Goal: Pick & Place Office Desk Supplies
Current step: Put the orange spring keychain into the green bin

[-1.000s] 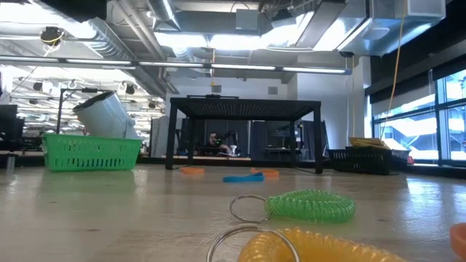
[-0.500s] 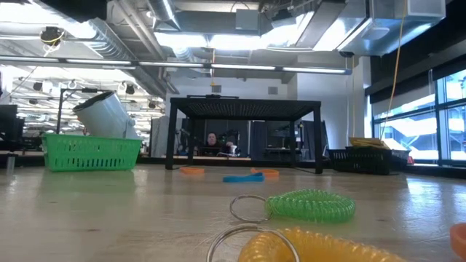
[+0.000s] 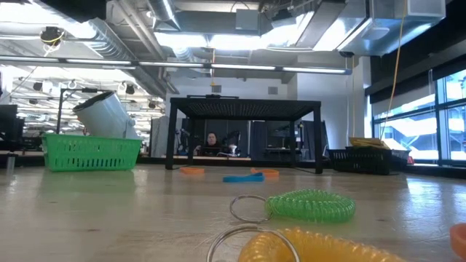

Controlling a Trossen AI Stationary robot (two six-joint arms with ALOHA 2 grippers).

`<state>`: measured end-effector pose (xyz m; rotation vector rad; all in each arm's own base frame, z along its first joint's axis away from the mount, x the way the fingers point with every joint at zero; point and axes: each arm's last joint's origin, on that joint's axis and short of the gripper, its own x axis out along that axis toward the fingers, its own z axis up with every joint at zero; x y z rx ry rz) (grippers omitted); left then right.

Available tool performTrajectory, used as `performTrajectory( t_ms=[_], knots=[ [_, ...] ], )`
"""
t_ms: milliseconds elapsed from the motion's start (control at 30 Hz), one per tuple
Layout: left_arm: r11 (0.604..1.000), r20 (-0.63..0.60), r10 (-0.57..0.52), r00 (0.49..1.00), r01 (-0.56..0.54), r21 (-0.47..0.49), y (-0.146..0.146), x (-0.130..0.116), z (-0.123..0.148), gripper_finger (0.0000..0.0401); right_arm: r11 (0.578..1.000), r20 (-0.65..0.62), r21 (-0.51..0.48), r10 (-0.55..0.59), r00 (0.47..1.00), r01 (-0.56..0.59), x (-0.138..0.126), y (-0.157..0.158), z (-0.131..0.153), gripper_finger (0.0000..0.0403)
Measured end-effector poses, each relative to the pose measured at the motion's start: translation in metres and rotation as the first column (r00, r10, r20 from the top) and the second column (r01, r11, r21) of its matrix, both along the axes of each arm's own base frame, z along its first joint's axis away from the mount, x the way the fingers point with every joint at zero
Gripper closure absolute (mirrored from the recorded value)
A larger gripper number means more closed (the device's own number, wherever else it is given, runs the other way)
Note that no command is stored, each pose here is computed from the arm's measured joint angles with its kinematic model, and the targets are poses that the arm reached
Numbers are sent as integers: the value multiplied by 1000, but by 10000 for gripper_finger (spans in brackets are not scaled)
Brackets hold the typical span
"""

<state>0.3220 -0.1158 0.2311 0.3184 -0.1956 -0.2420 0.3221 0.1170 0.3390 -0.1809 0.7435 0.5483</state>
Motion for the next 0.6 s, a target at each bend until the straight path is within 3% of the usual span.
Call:
performTrajectory(
  t_ms=[133, 233, 300, 433, 600],
  knots=[
    [992, -23, 120, 992, -121, -39, 4, 1, -1, 384, 993, -46, -85, -90, 995, 86, -8, -5, 14, 215],
    [955, -47, 284, 958, -287, -75, 9, 1, -2, 384, 975, -73, -165, -160, 984, 147, -18, -9, 31, 185],
    [908, -87, 407, 909, -413, -70, 13, 1, -4, 384, 963, -83, -189, -210, 974, 192, -24, -10, 42, 173],
    [782, -225, 607, 763, -623, -4, 25, -7, -8, 384, 938, -89, -202, -306, 948, 283, -35, -11, 62, 166],
    [661, -425, 671, 608, -750, -30, 54, -31, 0, 384, 933, -104, -177, -335, 937, 314, -45, -7, 74, 165]
  ],
)
